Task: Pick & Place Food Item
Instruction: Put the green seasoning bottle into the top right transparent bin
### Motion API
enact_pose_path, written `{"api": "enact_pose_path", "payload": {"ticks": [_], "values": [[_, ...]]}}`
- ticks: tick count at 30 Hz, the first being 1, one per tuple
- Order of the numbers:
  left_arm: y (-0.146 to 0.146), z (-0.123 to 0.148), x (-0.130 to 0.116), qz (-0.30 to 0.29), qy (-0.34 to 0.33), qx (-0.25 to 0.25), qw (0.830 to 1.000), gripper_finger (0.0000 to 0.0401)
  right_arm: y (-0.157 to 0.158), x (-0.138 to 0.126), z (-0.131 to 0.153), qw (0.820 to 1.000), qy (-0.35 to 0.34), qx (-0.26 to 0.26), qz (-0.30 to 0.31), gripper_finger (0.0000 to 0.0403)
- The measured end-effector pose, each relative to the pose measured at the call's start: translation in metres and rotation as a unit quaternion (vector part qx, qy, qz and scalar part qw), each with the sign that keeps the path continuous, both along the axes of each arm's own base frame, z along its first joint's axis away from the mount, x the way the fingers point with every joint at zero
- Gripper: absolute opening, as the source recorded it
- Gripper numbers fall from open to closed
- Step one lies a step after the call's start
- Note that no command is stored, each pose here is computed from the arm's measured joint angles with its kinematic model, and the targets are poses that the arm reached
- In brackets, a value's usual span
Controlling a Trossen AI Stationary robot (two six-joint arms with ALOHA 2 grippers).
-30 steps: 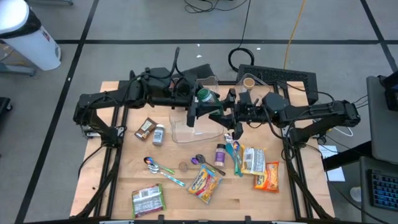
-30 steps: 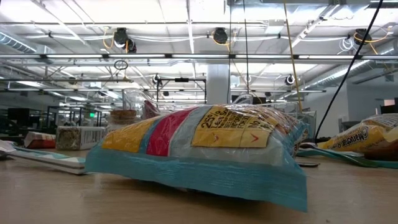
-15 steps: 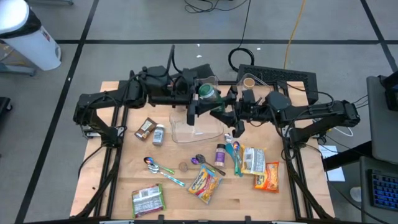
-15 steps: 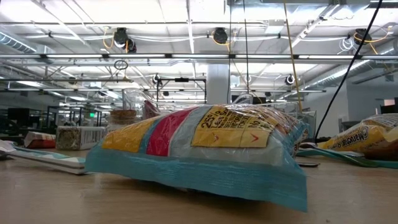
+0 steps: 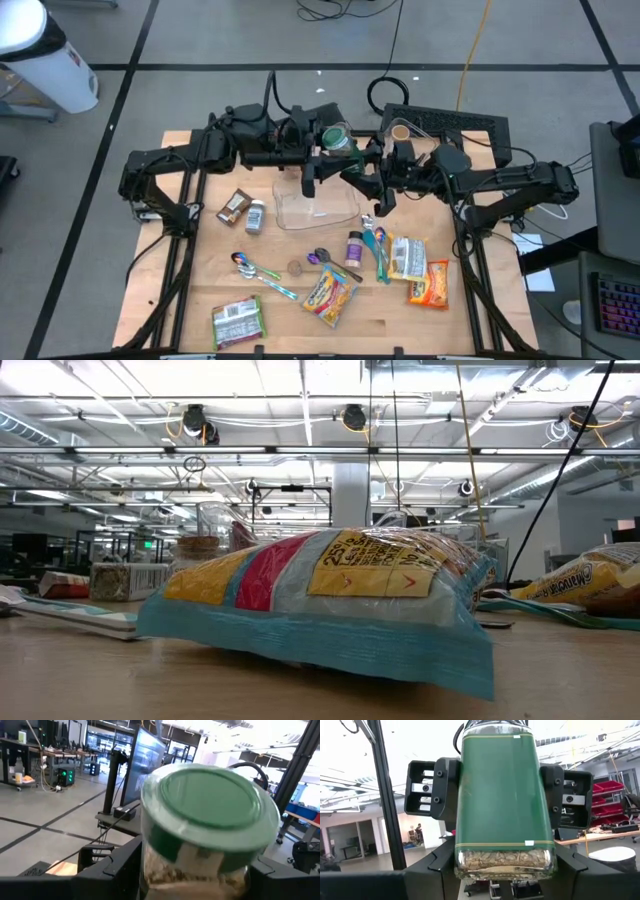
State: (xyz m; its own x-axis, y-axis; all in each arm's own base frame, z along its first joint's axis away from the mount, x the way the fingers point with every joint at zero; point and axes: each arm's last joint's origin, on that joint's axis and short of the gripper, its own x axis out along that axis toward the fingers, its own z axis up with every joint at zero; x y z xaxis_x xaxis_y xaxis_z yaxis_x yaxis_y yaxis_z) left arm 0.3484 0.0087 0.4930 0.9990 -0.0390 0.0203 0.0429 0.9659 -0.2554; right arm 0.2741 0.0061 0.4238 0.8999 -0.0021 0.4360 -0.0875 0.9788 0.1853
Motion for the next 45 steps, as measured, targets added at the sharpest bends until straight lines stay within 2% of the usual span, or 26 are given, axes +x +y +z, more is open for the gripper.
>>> {"api": "enact_pose_path", "payload": {"ticks": [8,20,25,32,40,45], "values": [[0.0,-0.01,0.016,-0.001,0.003,-0.004,1.0,0.023,-0.001,-0.002,0.002,1.0,-0.009,0.001,-0.003,0.0188],[0.003,-0.011,0.017,-0.008,0.001,-0.003,1.0,0.023,-0.001,-0.003,0.003,1.0,-0.006,0.001,-0.003,0.0188],[0.003,-0.013,0.017,-0.008,0.01,0.003,1.0,0.0206,-0.001,-0.003,0.002,1.0,0.0,0.003,-0.003,0.0188],[0.003,-0.014,0.018,-0.008,0.012,0.018,1.0,0.0206,-0.001,-0.002,0.001,1.0,0.008,0.001,-0.002,0.0189],[0.004,-0.006,0.004,-0.007,0.012,0.049,0.999,0.0206,-0.002,-0.003,-0.001,0.999,0.028,0.022,0.012,0.0289],[0.01,-0.003,-0.004,0.003,0.022,0.051,0.998,0.0206,-0.005,-0.006,0.002,0.999,0.021,0.025,0.005,0.0311]]}}
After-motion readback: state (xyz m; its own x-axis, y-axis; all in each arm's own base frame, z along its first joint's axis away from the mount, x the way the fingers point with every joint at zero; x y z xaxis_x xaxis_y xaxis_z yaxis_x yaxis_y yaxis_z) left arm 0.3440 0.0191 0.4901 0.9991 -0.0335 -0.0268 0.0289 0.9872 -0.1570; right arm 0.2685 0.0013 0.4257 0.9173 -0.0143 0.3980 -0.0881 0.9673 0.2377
